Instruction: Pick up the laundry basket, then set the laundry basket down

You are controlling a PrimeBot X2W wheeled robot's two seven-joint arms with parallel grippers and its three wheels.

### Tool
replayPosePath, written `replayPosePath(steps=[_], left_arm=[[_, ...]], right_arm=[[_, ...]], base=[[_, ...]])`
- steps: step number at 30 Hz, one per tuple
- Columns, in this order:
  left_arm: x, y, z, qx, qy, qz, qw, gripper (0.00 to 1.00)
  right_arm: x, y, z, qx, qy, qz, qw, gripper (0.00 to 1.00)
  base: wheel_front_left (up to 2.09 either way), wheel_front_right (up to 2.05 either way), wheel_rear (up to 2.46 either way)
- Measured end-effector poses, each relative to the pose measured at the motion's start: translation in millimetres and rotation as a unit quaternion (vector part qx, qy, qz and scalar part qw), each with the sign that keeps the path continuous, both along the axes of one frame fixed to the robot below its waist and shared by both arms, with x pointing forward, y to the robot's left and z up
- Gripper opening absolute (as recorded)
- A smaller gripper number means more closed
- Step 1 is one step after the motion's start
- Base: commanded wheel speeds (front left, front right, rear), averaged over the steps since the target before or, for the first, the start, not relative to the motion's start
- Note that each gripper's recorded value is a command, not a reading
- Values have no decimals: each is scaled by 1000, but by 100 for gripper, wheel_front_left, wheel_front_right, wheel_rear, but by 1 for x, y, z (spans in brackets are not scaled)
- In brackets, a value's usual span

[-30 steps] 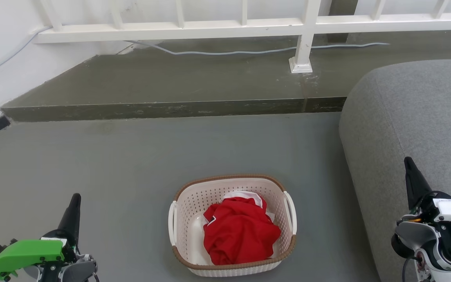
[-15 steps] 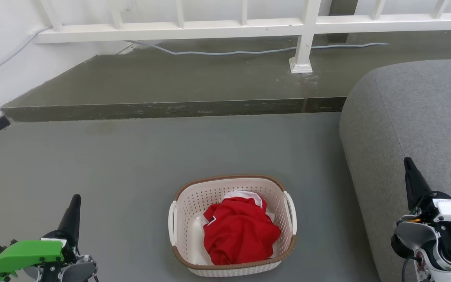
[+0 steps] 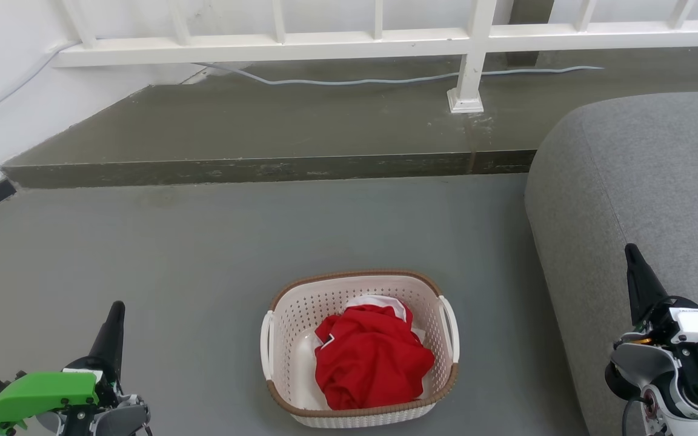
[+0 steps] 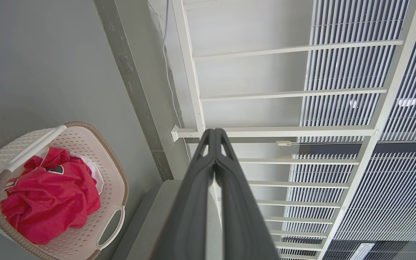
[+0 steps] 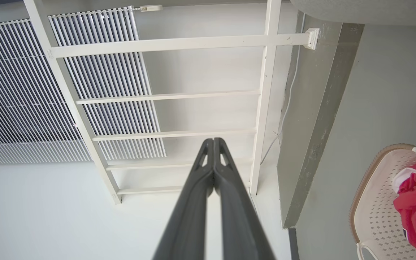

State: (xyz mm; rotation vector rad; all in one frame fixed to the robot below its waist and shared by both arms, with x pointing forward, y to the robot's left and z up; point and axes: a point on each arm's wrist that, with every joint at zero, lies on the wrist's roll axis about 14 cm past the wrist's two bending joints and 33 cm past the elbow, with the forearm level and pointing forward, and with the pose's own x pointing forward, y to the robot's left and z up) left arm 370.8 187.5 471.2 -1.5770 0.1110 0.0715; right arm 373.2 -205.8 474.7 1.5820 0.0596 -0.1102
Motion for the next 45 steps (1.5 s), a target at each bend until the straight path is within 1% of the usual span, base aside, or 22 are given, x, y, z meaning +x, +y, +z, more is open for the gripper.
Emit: replayPosePath(steps=[45], left_arm=[[0,2,0,-2,-1,3,1000,0]], right_arm=[[0,1,0,2,0,2,1000,0]], base=[[0,0,0]])
